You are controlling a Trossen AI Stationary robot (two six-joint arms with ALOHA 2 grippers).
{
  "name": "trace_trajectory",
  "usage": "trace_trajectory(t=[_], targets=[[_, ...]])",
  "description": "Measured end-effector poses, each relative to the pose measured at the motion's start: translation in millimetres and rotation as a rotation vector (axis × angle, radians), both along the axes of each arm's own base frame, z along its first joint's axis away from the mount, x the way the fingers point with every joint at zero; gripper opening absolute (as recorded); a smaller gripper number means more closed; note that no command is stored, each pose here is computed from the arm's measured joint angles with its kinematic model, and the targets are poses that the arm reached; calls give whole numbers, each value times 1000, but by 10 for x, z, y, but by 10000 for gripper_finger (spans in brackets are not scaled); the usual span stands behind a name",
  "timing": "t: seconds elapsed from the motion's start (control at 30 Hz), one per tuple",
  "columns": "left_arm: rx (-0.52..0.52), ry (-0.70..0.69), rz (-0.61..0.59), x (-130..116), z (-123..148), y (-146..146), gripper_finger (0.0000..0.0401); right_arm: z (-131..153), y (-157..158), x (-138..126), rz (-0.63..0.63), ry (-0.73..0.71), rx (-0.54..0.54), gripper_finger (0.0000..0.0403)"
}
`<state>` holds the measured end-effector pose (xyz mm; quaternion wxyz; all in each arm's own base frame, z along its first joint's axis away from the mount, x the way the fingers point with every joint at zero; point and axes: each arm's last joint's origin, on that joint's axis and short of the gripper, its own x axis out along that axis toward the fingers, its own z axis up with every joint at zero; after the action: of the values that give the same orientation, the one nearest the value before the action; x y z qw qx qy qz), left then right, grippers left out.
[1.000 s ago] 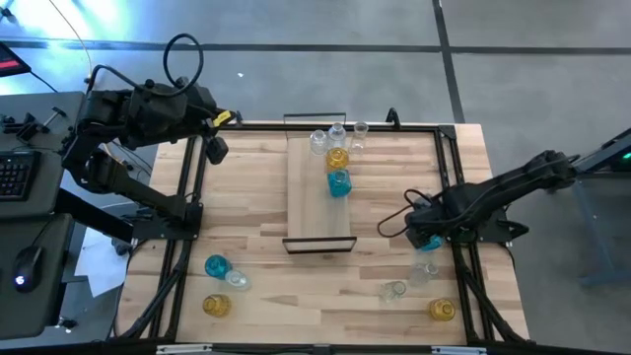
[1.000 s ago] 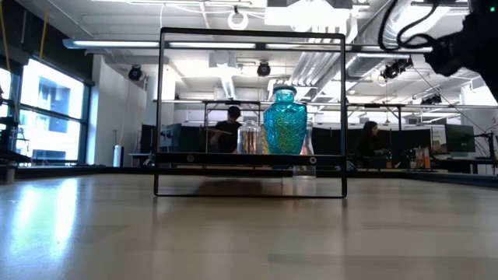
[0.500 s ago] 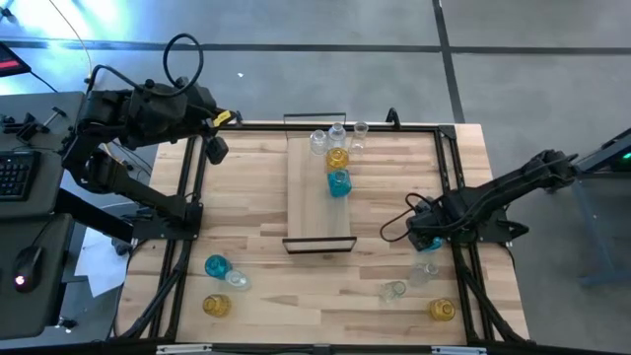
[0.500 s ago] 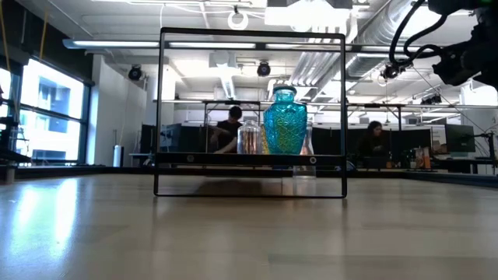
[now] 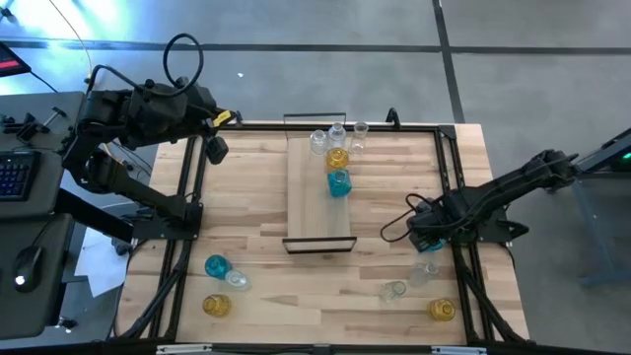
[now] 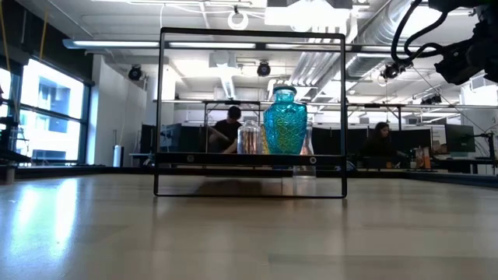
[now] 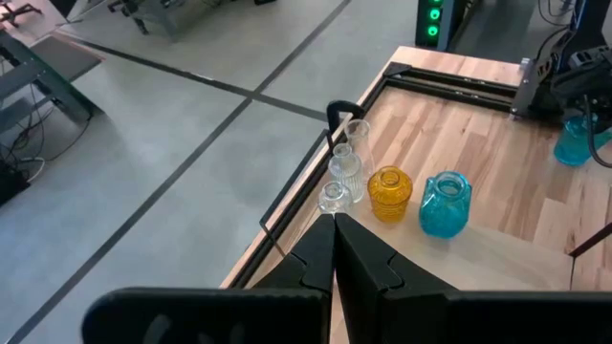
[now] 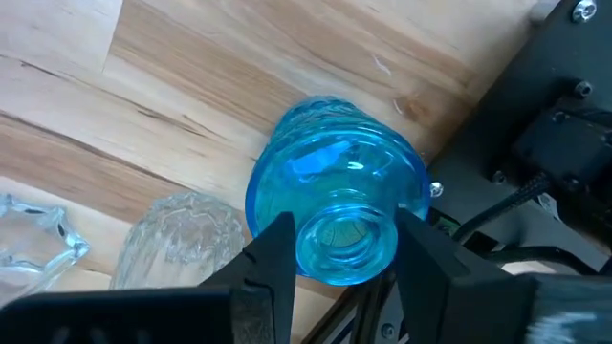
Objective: Sort vases onto shelf
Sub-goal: Put the right blue flower vase on the shelf aligned with the other blue flower vase
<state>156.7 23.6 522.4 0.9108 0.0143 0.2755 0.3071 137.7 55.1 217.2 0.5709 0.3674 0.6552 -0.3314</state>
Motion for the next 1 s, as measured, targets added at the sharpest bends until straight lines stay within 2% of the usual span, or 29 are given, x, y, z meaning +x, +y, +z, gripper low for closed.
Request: trace_trajectory(t=[0.2,0.5,0.63,0.8,1.0], targets=[[0,0,0,0,0,0,1,50,9,31,3,-21,-2,106],[0,-1,0,0,1,0,1,372,-35,113,-27,-104,-55,106],[0,-1,0,0,1,-1,1,599,-99,164,-36,-159,-97,106],[0,-1,-1,0,1,-1,1,960,-223,248,21,-131,-148,106],[0,-1,0,0,1,0,1,1455,-471,613,121,-248,-243,106]])
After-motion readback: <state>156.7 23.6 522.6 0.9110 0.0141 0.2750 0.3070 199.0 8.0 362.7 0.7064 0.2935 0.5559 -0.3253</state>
